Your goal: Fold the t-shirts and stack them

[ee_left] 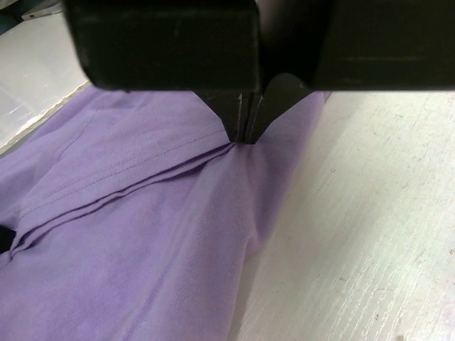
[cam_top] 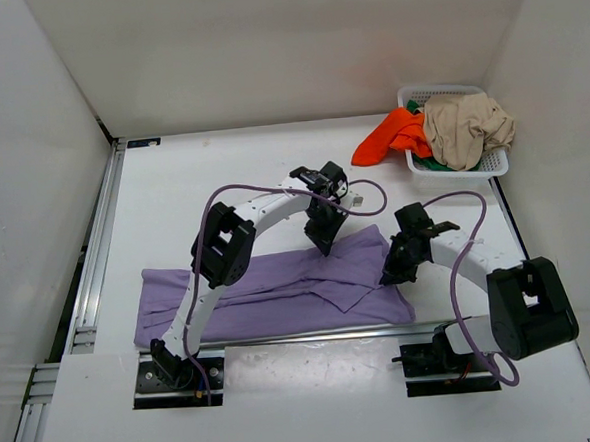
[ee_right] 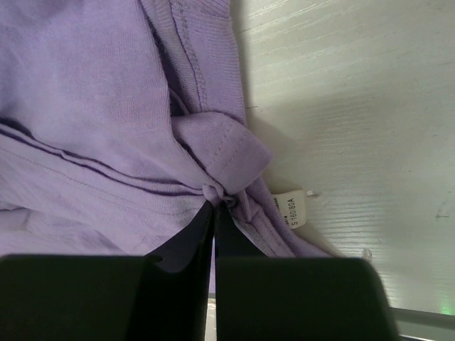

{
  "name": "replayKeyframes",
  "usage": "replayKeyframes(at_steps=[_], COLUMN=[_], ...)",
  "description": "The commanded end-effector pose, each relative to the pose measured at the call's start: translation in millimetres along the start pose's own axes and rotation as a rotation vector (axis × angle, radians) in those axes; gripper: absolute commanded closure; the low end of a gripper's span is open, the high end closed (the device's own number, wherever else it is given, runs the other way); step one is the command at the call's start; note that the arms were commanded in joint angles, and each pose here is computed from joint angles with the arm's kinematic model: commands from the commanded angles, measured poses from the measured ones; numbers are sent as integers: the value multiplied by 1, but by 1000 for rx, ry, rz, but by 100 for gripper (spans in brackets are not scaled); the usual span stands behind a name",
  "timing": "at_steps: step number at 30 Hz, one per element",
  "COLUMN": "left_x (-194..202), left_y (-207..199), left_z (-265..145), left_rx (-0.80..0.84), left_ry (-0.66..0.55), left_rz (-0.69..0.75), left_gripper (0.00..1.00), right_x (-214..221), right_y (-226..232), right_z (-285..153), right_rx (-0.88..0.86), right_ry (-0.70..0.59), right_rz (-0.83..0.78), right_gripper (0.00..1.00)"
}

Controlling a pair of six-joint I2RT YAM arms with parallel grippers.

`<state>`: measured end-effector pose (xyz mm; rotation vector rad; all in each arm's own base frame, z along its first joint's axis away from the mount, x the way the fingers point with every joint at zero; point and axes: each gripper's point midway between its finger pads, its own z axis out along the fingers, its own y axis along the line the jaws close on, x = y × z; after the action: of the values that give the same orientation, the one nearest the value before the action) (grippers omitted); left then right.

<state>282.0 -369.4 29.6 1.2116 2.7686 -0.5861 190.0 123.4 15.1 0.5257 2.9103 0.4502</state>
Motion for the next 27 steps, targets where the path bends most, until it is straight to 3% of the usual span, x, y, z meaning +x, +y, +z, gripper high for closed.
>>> replayKeyframes(at_steps=[1,7,10,27], left_x=[-15,-8,0,44], left_y=[-10,-21,-22,-24], left_z=[-37,-84,-85,-88], left_rx=[-24,-51,-51,-39], left_ry=[-94,-168,-158,-109], left_rz=[41,63,60,46], left_gripper=[89,89,89,89], right_x=[1,-13,-14,43], right_y=[-27,-24,-18,-17], right_z=[-1,-31,-42,-58], right_rx=[118,122,115,92], right_ry=[-17,-127,-177,-146], right_rz=[-35,-91,-151,-236], right_gripper=[100,100,100,100])
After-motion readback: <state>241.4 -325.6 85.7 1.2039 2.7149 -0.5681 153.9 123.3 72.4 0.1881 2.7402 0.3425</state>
